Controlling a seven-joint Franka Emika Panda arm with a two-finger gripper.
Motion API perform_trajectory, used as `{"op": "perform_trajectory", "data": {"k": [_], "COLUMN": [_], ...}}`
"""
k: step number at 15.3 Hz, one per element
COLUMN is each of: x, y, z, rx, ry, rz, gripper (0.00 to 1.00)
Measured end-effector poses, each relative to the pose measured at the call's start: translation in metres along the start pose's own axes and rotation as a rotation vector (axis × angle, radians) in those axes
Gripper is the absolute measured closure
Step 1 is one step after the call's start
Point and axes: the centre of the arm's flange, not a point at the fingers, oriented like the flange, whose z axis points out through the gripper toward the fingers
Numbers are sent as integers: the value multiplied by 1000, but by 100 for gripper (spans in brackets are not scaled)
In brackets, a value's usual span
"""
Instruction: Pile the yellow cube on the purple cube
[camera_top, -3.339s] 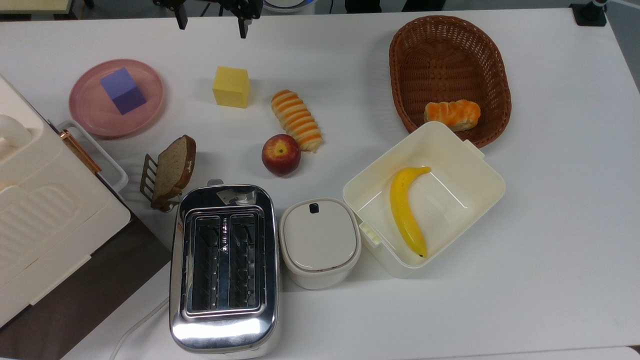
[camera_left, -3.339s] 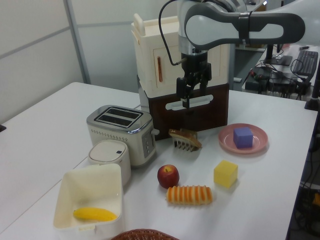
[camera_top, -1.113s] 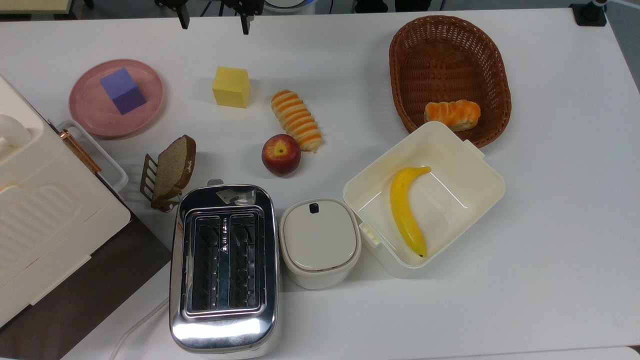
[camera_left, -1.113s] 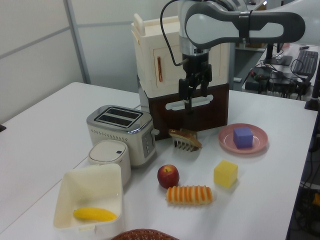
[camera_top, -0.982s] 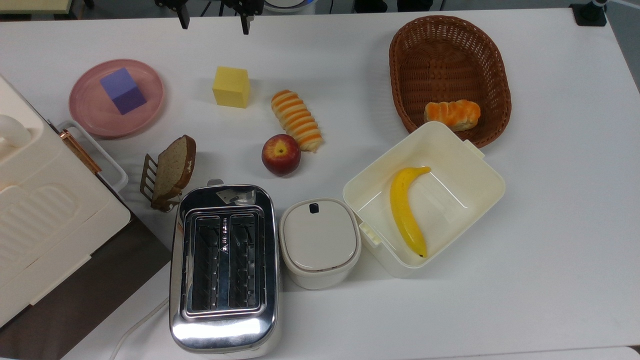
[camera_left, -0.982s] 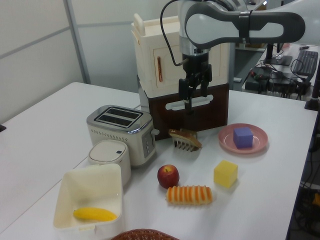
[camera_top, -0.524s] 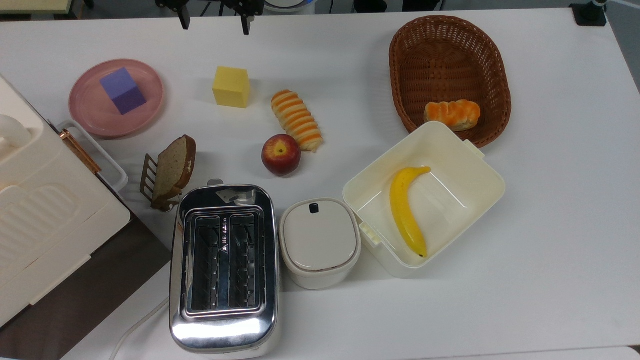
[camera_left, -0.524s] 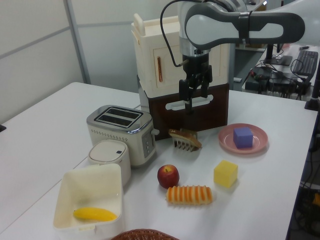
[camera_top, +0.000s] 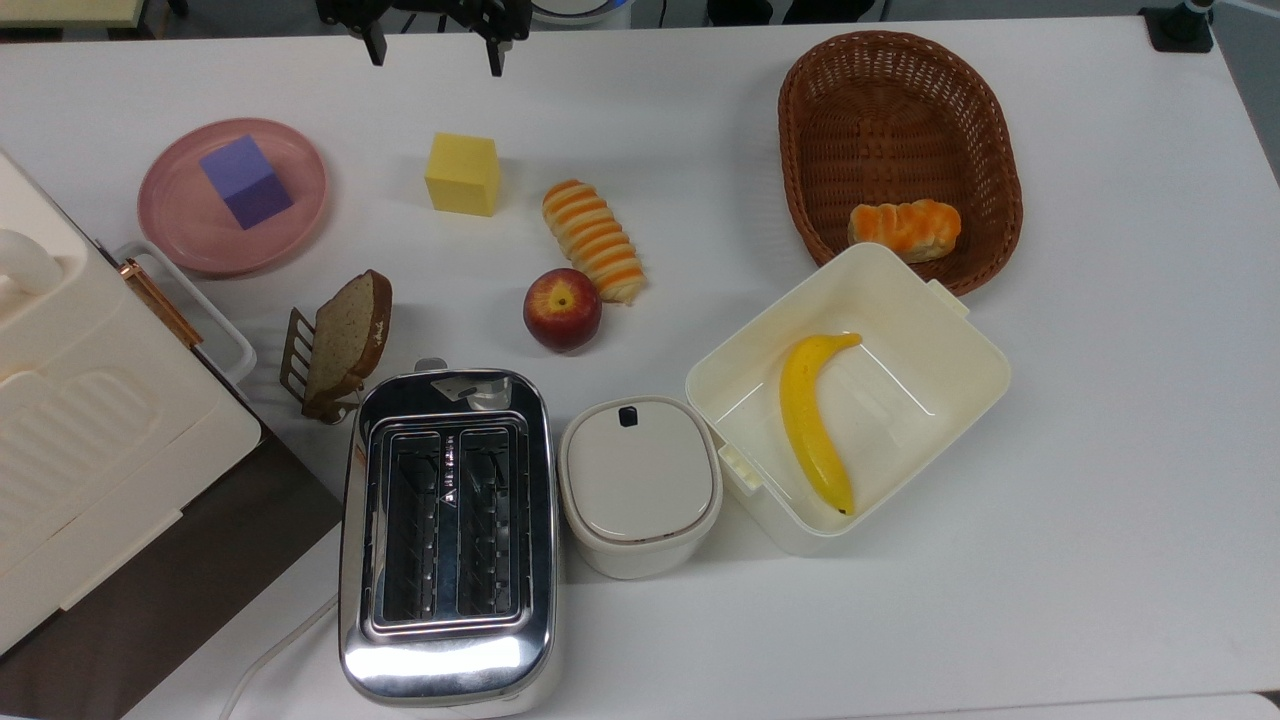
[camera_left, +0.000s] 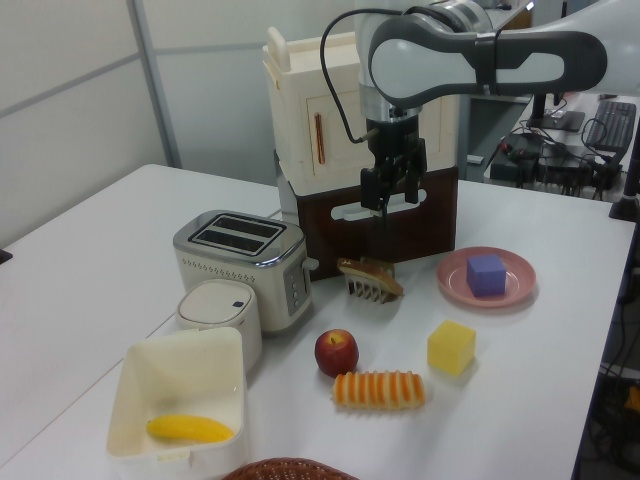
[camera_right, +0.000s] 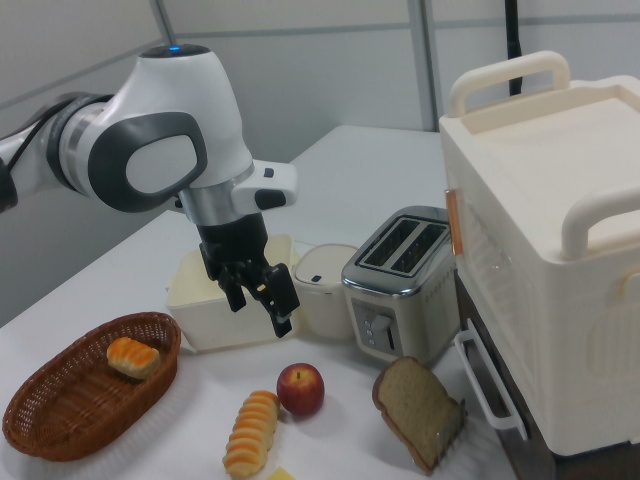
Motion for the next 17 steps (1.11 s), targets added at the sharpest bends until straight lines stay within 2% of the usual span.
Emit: {"op": "perform_trajectory", "data": {"k": [7, 13, 17], "x": [-18, -36, -54], "y": [3, 53, 60], "z": [24, 50, 69], "rx": [-2, 9, 11], "ry": [-79, -139, -144], "rz": [8, 95, 99], "gripper": [0, 0, 0]}}
